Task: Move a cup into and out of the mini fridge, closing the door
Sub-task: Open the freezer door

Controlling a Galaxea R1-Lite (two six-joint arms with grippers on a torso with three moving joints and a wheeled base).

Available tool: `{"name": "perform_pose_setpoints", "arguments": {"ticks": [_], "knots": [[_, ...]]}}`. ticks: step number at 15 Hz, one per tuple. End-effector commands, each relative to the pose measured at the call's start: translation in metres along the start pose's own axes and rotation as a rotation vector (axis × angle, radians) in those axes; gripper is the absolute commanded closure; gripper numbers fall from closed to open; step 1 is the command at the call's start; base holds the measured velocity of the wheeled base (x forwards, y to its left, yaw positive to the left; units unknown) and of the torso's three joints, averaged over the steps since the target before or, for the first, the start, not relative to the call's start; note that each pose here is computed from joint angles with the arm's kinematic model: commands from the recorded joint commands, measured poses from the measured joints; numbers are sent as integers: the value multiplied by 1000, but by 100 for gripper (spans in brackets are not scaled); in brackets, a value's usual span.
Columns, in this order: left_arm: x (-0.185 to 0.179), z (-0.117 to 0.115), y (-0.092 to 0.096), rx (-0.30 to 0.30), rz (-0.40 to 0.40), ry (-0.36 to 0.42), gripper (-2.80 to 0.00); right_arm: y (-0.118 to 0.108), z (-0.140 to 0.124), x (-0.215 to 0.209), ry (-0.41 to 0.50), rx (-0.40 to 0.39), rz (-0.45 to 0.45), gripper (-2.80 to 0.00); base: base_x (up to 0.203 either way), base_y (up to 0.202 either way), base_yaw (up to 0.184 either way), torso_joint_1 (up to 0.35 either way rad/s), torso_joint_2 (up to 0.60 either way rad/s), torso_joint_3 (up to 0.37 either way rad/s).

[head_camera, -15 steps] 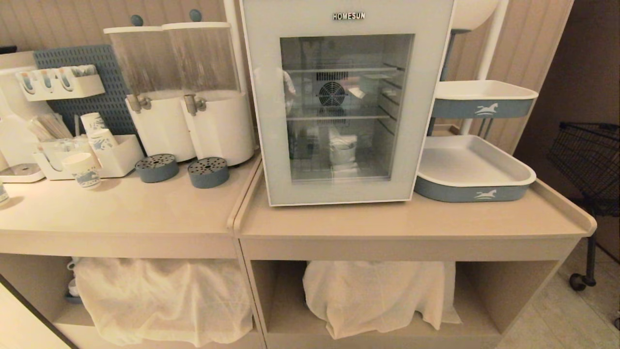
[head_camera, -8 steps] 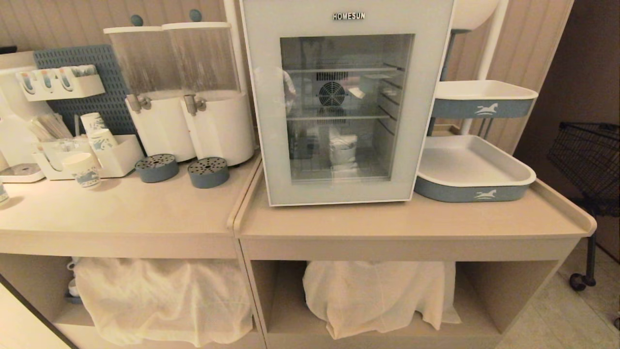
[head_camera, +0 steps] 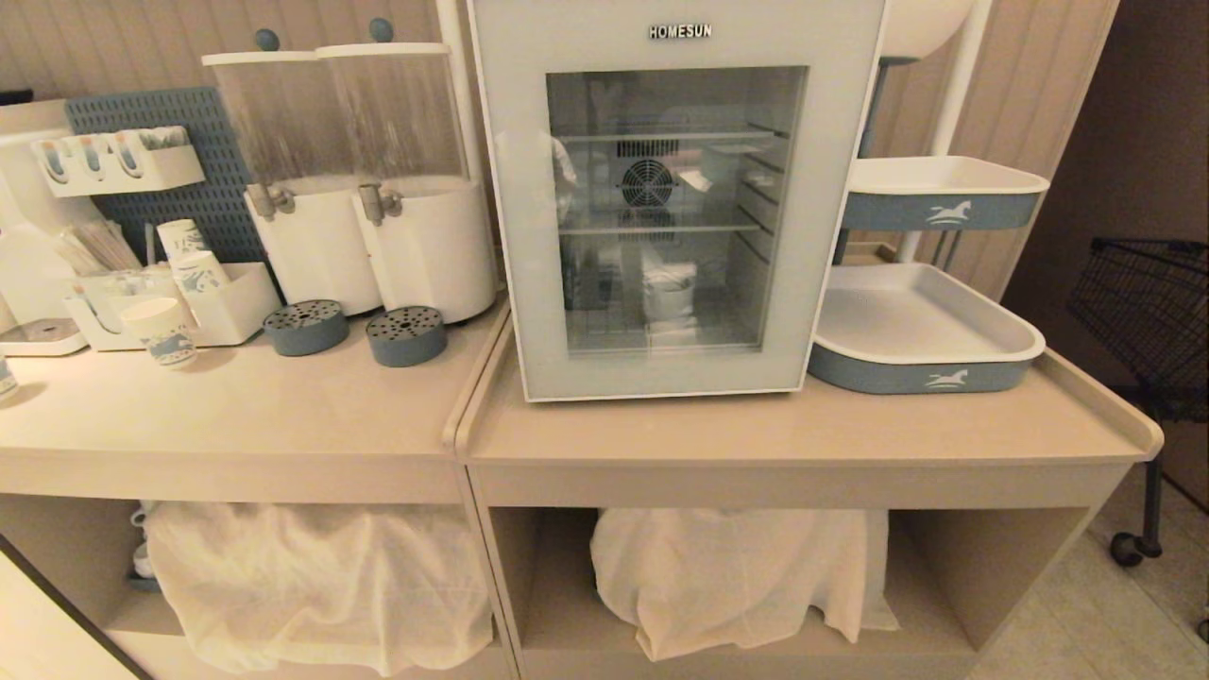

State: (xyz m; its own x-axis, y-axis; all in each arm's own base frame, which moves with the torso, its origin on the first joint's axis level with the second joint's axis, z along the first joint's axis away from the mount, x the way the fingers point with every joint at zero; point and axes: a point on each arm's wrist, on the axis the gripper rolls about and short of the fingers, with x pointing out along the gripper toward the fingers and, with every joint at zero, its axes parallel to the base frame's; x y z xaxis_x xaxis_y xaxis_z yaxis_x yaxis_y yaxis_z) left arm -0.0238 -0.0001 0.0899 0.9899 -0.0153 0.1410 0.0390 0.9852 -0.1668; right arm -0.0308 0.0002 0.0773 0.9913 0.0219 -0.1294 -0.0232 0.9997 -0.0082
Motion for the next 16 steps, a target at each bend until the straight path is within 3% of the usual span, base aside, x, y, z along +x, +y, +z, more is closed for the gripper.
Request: {"name": "perform_pose_setpoints", "arguments": {"ticks": [1, 16], "knots": [[1, -11, 2, -1, 6, 34, 0, 0, 0, 0, 4, 0, 1, 0, 0, 0, 0, 0, 0, 0], [1, -11, 2, -1, 6, 34, 0, 0, 0, 0, 4, 7, 0, 0, 0, 0, 0, 0, 0, 0]]}}
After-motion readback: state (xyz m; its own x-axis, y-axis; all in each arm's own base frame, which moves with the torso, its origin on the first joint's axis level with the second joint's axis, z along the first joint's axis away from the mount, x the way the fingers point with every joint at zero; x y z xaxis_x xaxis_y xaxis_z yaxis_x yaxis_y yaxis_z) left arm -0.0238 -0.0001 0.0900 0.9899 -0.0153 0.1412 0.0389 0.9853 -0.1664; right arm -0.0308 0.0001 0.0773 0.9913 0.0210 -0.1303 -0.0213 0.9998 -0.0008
